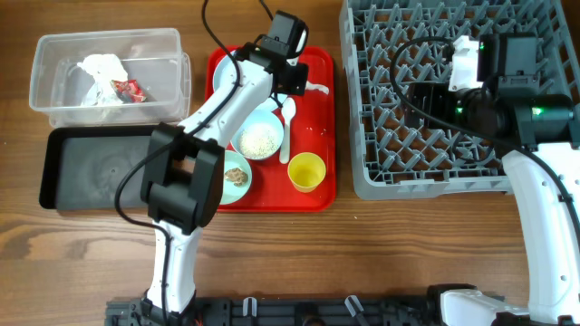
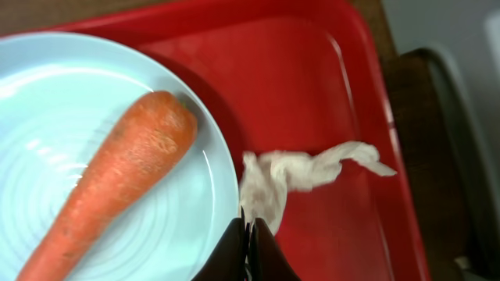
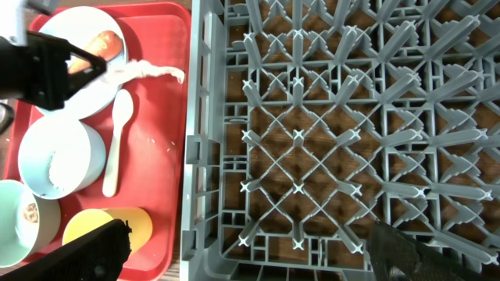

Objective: Sort waste into correct bins and load items into the dishwasher rack
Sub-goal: 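Carry the tissue to the clear bin and release it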

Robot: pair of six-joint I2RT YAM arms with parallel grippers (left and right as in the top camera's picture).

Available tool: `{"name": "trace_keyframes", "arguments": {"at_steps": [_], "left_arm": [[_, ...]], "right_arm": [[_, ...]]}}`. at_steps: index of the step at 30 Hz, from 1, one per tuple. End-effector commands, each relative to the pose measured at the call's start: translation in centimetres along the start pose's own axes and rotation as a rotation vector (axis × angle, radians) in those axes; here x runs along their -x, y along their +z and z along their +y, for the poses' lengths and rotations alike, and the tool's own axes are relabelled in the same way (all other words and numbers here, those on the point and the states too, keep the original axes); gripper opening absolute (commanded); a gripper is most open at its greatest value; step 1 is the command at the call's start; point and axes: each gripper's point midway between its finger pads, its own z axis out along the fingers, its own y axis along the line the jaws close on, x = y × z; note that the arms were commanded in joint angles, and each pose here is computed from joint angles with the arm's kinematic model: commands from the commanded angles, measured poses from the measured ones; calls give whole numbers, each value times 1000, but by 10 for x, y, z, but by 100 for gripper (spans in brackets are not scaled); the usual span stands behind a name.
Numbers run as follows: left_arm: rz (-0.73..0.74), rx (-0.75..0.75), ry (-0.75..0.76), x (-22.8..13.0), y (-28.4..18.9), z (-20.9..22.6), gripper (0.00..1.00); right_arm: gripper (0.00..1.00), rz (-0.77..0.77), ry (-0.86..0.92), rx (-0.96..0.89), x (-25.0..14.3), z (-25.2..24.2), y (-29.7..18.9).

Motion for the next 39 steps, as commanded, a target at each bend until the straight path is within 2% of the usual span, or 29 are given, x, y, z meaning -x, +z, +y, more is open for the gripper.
{"name": "trace_keyframes", "arguments": {"at_steps": [1,3,6,7,8,12,15,18,23,26,29,32,36,39], "left_arm": [[-56,-14,-4,17,-23,-5,4],[-68,-20,-54,20,-29,-5,4],[-137,-35,-133,40,-62,6,4],[-259,-50,-196,67,-123,31,4],[-309,-43,-216,76,-147,44,4],[-439,2,-289,91,-210,95,4],[-498,59,-356,91,-239,140,4],[-497,135,-443,78,-250,195,4],[-376,241,-590,34,-233,273,4],[-309,262,-641,15,-216,295,4],[-245,245,-647,4,-199,294,4],[-215,217,-573,8,-188,275,14],[-199,200,-426,23,-176,230,47],[-202,204,-384,29,-172,211,56]], "right_arm": [[100,-9,16,15,4,2,-1],[100,-9,16,15,4,2,-1],[100,-9,16,15,4,2,-1],[100,-10,16,15,5,2,-1],[100,-11,15,15,5,2,-1],[100,-13,15,15,6,2,-1],[100,-14,16,15,6,2,-1],[100,-14,15,15,6,2,-1],[100,-14,16,15,6,2,-1],[100,-14,16,15,6,2,-1],[100,-17,16,16,7,2,-1],[100,-29,14,17,9,2,-1],[100,-34,13,17,11,2,-1],[100,-34,13,17,11,2,-1]]}}
